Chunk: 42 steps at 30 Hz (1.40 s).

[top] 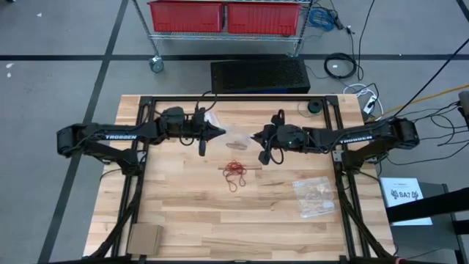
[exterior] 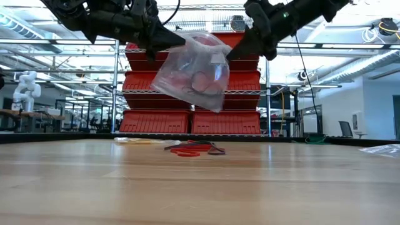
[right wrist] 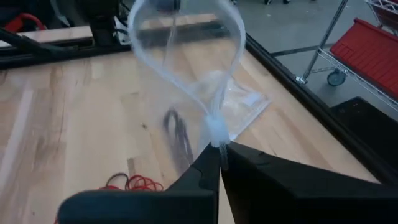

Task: Sort rubber bands
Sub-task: Put the purple rubber band into the top right transparent zip bag

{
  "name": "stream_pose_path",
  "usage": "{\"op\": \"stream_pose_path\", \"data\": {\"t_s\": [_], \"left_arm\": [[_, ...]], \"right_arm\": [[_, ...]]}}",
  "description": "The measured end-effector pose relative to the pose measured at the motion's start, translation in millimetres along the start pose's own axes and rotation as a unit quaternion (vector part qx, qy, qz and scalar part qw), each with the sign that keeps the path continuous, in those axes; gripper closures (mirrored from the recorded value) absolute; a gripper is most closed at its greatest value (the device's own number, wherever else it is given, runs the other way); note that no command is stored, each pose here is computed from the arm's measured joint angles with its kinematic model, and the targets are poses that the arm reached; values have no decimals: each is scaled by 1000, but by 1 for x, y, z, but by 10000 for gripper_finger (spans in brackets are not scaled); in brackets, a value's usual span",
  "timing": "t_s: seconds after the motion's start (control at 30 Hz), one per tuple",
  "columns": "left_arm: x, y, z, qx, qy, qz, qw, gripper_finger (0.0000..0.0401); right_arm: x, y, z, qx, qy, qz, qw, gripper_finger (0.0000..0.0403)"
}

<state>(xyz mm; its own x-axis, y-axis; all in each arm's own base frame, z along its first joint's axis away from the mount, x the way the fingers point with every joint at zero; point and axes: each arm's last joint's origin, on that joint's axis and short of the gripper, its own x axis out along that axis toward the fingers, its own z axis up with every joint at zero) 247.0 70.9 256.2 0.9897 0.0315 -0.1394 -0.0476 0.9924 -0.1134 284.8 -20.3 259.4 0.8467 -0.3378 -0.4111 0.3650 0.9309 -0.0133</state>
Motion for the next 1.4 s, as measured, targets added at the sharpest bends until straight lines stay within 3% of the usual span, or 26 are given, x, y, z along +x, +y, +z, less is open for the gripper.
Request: {"op": "stream_pose_path", "data": {"t_s": [0.27,0.47,0.67,0.93,1.13,1.4], "left_arm": [[16,-2,-10,-10,-1,-14,1000,401],[9,3,-5,4,-8,8,1000,401],[-6,8,3,21,-2,40,999,401],[-19,12,8,35,2,58,998,401],[-21,16,8,34,4,67,997,401],[-23,23,10,48,-1,81,996,401]], "right_arm": [[-5,-1,15,-15,27,8,999,403],[-8,-1,18,5,57,2,998,396],[-15,-2,19,34,113,-8,993,342],[-20,7,14,97,165,54,980,247],[-19,31,4,135,201,80,967,229],[33,90,-48,181,249,61,949,255]]}}
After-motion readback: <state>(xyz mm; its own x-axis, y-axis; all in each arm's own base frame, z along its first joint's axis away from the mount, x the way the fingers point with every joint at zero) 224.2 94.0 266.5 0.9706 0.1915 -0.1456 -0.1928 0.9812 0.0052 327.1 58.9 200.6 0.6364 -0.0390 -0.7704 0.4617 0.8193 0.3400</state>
